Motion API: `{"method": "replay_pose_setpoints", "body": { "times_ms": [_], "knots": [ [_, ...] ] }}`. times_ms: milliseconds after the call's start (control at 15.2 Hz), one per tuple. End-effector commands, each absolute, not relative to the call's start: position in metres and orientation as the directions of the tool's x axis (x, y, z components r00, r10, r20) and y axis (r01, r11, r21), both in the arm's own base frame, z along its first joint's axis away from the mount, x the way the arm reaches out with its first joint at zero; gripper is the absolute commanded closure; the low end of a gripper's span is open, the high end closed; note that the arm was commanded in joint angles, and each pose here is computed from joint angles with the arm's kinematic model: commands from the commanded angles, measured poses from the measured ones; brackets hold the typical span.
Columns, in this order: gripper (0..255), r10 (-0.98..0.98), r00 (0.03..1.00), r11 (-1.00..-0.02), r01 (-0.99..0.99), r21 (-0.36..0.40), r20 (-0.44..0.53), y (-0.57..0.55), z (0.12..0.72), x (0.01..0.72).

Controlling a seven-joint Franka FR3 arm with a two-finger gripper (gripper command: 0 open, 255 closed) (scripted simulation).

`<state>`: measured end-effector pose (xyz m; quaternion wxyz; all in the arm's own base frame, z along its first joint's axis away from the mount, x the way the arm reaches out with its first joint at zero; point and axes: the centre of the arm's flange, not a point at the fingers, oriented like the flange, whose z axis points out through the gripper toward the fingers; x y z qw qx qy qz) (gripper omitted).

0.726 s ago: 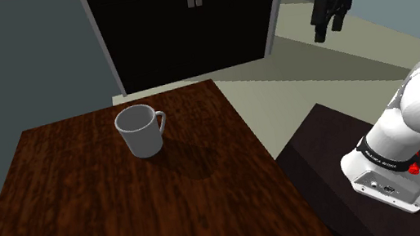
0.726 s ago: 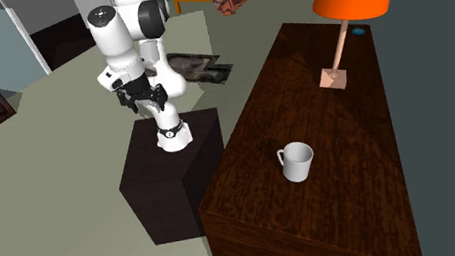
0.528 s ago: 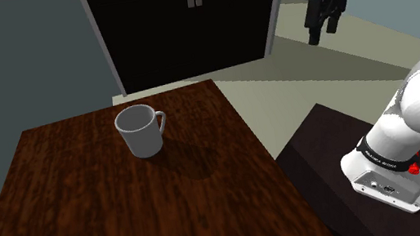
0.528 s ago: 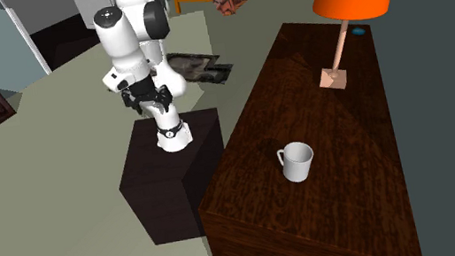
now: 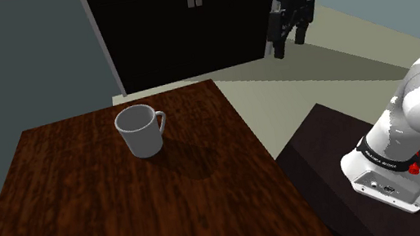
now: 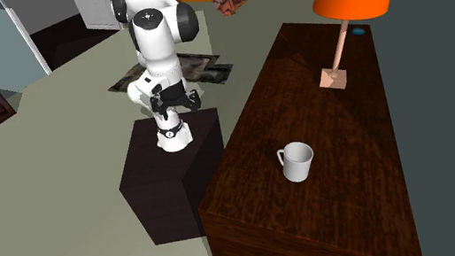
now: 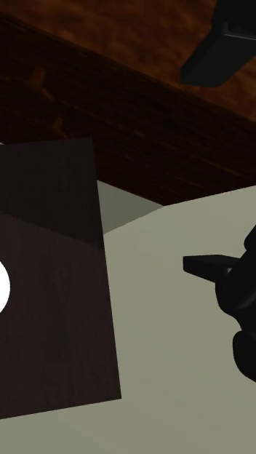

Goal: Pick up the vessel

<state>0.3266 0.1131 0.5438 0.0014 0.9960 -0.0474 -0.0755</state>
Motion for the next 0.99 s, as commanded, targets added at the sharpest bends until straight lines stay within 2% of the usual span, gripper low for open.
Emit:
{"method": "replay_pose_setpoints", "body": {
  "times_ms": [0,924],
  "knots": [
    [0,-0.091,0.986,-0.996,-0.09,0.013,-0.143,0.137,0.54,0.34],
    [0,-0.058,0.994,-0.998,-0.055,0.04,-0.096,0.308,0.52,0.413]
  ]
}}
